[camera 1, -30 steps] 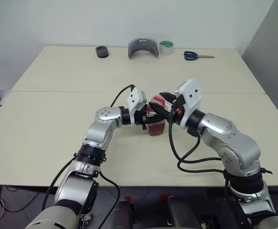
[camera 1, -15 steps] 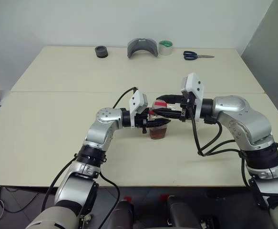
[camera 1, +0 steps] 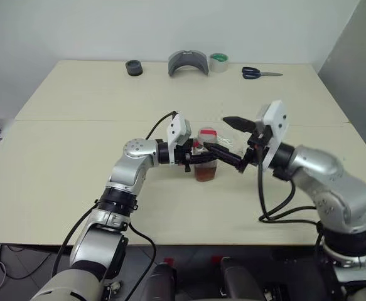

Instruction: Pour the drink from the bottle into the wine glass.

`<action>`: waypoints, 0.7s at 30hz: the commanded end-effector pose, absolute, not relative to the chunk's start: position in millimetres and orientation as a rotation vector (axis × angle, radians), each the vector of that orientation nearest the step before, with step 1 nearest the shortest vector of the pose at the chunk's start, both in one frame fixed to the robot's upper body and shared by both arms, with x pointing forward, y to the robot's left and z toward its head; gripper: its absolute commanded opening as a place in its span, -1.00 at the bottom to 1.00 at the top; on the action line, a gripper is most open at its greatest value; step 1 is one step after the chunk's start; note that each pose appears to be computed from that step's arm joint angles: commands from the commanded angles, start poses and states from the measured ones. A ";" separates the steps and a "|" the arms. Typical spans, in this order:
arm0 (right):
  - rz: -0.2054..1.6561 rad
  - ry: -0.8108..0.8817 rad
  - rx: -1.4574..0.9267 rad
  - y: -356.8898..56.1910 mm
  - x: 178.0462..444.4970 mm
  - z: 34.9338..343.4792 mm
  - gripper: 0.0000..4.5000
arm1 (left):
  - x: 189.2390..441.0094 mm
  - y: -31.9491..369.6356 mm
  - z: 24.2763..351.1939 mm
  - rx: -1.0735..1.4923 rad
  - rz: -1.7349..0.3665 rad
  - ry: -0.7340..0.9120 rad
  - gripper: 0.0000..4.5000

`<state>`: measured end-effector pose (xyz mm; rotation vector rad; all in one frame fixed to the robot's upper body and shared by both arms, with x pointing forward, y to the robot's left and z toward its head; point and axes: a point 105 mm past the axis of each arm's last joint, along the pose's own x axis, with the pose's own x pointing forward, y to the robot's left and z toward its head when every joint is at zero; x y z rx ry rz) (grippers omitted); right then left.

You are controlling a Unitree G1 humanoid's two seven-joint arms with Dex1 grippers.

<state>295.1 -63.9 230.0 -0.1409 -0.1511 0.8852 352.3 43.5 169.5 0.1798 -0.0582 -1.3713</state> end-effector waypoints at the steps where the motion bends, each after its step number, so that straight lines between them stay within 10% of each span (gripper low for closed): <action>1: 0.703 -0.217 -0.156 -56.1 296.0 236.9 1.00 | 354.2 41.7 191.0 0.197 -1.383 -0.138 -0.22; 13: 0.610 -0.210 -0.118 -44.0 307.1 231.0 1.00 | 353.6 40.5 188.7 0.205 -1.388 -0.142 -0.22; 21: 0.660 -0.185 -0.108 -37.5 306.3 226.6 -0.02 | 352.4 41.1 186.5 0.205 -1.381 -0.142 -0.22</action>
